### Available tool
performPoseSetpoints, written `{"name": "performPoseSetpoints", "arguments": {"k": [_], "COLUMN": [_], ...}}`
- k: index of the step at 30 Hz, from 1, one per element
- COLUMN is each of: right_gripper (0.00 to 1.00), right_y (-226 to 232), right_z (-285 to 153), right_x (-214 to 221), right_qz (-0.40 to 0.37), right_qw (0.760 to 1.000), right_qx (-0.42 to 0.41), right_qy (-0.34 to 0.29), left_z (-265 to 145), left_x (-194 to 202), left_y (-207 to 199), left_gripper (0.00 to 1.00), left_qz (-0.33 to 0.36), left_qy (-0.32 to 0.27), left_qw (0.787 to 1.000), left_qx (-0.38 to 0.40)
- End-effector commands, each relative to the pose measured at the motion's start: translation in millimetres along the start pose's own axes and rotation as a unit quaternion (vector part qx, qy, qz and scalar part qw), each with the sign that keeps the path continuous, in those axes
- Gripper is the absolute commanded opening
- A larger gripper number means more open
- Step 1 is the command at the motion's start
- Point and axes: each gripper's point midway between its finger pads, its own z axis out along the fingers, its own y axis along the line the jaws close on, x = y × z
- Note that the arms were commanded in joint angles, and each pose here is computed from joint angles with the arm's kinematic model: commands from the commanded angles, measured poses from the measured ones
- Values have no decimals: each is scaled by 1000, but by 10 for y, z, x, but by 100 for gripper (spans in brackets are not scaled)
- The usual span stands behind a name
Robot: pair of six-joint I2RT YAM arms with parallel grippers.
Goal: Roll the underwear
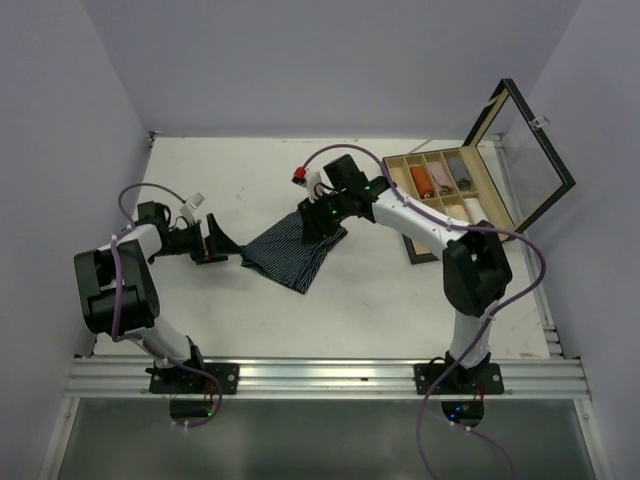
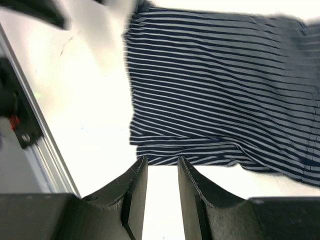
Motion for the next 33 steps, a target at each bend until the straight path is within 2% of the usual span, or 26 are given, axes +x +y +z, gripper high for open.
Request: {"name": "performPoseSetpoints", "arguments": {"k": [1, 8, 18, 24, 28, 33], "right_gripper": [35, 38, 55, 53, 46, 44], "right_y": [311, 637, 615, 733, 791, 737], "right_z": [-105, 225, 380, 410, 491, 557], "right_x": [2, 235, 325, 376, 501, 658], "right_qz": [-150, -280, -335, -360, -378, -442], "right_qw": [989, 959, 942, 932, 922, 890], "right_qx": [10, 25, 26, -22, -67, -94], "right_qy": [5, 18, 16, 23, 45, 61], "left_z": [40, 199, 375, 451, 508, 529], "left_x": [-113, -83, 15, 25, 79, 110], "left_y": [-179, -45, -216, -110, 45, 104], "left_gripper": [100, 100, 100, 100, 100, 100], "left_qz": [-42, -137, -150, -154, -169, -174], "left_qy": [-38, -22, 8, 16, 24, 34], "left_qw": [997, 990, 987, 987, 985, 984], "left_qx": [50, 37, 64, 44, 19, 10]}}
